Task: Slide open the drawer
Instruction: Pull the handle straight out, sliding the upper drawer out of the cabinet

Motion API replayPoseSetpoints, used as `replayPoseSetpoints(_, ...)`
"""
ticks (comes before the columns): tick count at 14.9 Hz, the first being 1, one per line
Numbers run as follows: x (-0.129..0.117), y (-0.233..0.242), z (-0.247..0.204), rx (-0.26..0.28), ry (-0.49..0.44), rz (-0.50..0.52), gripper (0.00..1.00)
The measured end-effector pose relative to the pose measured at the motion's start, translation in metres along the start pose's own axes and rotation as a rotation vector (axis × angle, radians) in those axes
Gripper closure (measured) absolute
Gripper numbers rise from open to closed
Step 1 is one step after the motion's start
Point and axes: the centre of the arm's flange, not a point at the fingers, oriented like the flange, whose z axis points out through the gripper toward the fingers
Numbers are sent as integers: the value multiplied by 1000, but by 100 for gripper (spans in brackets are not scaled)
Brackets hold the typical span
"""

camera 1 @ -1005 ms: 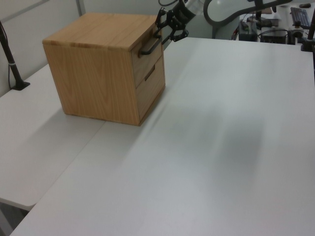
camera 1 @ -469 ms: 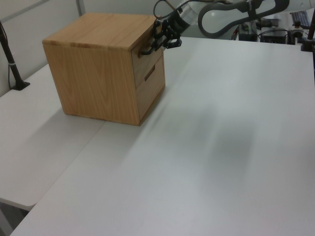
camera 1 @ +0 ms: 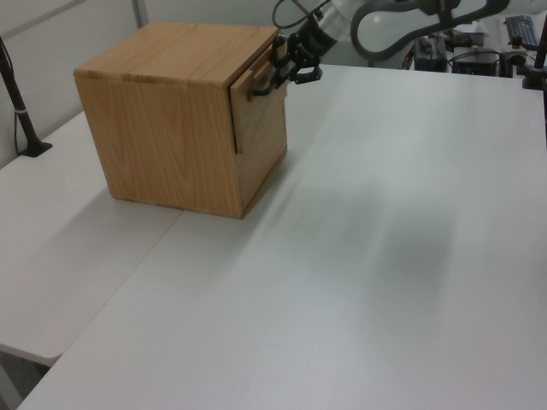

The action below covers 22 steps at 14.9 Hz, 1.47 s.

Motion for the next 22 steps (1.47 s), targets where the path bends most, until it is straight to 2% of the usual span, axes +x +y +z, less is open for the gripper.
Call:
replayPoseSetpoints(5, -1, 26, -43, -157, -57, -58, 85)
replayPoseSetpoints(8, -3, 44, -64, -217, -85, -100, 85)
replayPoseSetpoints(17, -10, 109, -127, -303, -141, -186, 85)
replayPoseSetpoints(18, -12, 113, -131, -312, -148, -193, 83)
replayPoseSetpoints(19, -17, 116, -134, -326, -163, -220, 72)
replayPoseSetpoints(22, -25, 116, -139, -339, -176, -233, 65)
